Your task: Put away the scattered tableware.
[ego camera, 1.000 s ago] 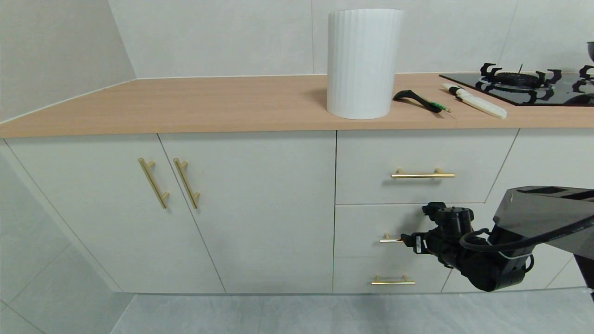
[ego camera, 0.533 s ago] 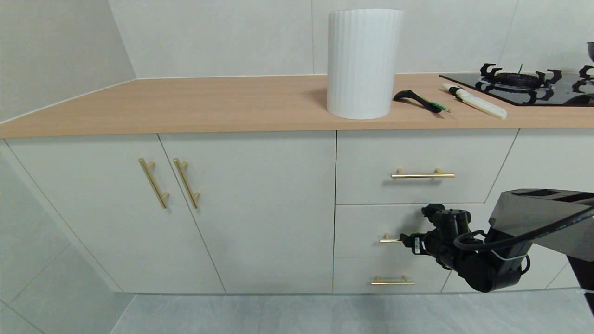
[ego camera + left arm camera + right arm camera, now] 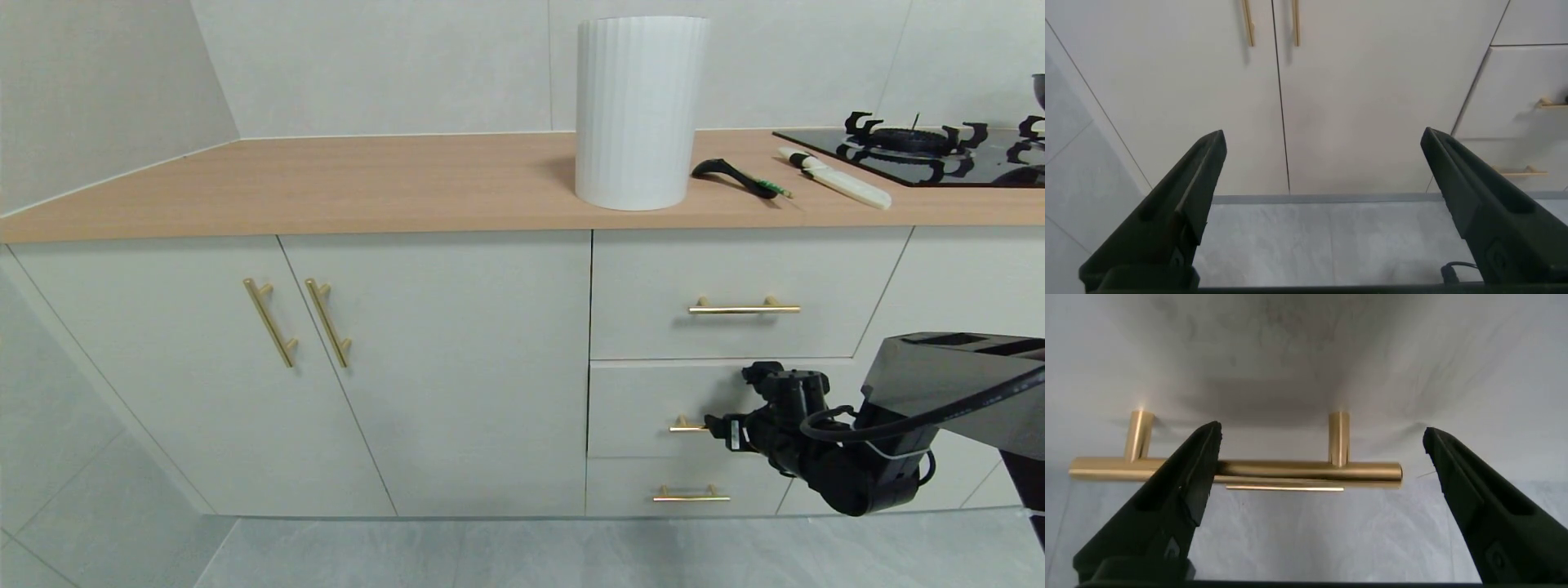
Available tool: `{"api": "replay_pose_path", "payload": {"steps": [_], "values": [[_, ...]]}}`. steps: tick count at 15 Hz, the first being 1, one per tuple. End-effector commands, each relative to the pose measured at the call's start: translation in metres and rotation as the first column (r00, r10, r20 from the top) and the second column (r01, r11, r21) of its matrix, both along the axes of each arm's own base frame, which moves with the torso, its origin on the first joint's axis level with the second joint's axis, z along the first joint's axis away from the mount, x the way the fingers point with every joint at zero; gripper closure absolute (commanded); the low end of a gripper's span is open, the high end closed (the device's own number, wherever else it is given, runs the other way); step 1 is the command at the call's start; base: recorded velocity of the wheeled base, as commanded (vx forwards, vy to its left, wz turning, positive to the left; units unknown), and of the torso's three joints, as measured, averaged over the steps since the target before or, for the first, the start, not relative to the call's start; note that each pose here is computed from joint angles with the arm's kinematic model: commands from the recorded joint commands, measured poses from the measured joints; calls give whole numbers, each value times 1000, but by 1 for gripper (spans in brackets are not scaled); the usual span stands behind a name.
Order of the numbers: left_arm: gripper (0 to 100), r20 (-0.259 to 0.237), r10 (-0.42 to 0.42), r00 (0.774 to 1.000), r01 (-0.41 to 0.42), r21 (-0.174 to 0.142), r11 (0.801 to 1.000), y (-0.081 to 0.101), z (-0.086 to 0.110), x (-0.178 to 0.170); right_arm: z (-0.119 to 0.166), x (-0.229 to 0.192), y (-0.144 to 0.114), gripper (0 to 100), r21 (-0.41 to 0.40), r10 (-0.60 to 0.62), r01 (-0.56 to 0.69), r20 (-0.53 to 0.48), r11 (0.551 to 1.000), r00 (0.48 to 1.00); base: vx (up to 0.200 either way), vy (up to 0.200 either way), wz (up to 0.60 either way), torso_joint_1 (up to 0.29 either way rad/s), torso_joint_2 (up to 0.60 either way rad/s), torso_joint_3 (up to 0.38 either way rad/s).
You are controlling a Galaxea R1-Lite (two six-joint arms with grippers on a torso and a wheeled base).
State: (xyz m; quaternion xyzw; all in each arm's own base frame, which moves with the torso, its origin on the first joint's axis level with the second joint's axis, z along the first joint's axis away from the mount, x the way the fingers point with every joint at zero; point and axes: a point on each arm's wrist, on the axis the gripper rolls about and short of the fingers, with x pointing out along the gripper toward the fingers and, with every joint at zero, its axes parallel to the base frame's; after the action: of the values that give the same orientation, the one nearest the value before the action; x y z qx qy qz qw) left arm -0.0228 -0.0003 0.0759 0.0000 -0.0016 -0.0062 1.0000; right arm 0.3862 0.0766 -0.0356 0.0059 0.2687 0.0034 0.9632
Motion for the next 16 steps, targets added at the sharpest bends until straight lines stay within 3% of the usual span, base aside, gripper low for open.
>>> {"api": "replay_pose_path", "payload": {"steps": [1, 7, 12, 15, 16], "values": [[0, 0, 0, 1000, 0, 0, 1000, 0, 0, 0, 2, -1, 0, 0, -1, 0, 0, -3, 1000, 1000, 0, 0, 0, 0, 0, 0], [0, -2, 0, 1000, 0, 0, 1000, 0, 0, 0, 5, -10, -1, 0, -10, 3, -4, -36, 1000, 999, 0, 0, 0, 0, 0, 0], [0, -3, 0, 1000, 0, 0, 1000, 0, 0, 0, 61, -32, -7, 0, -14, 10, -11, -93, 1000, 996, 0, 0, 0, 0, 0, 0], [0, -2, 0, 1000, 0, 0, 1000, 0, 0, 0, 111, -53, -8, 0, -1, 25, -25, -47, 1000, 999, 0, 0, 0, 0, 0, 0], [0, -2, 0, 1000, 0, 0, 1000, 0, 0, 0, 115, -55, -8, 0, 1, 27, -26, -36, 1000, 999, 0, 0, 0, 0, 0, 0]]}}
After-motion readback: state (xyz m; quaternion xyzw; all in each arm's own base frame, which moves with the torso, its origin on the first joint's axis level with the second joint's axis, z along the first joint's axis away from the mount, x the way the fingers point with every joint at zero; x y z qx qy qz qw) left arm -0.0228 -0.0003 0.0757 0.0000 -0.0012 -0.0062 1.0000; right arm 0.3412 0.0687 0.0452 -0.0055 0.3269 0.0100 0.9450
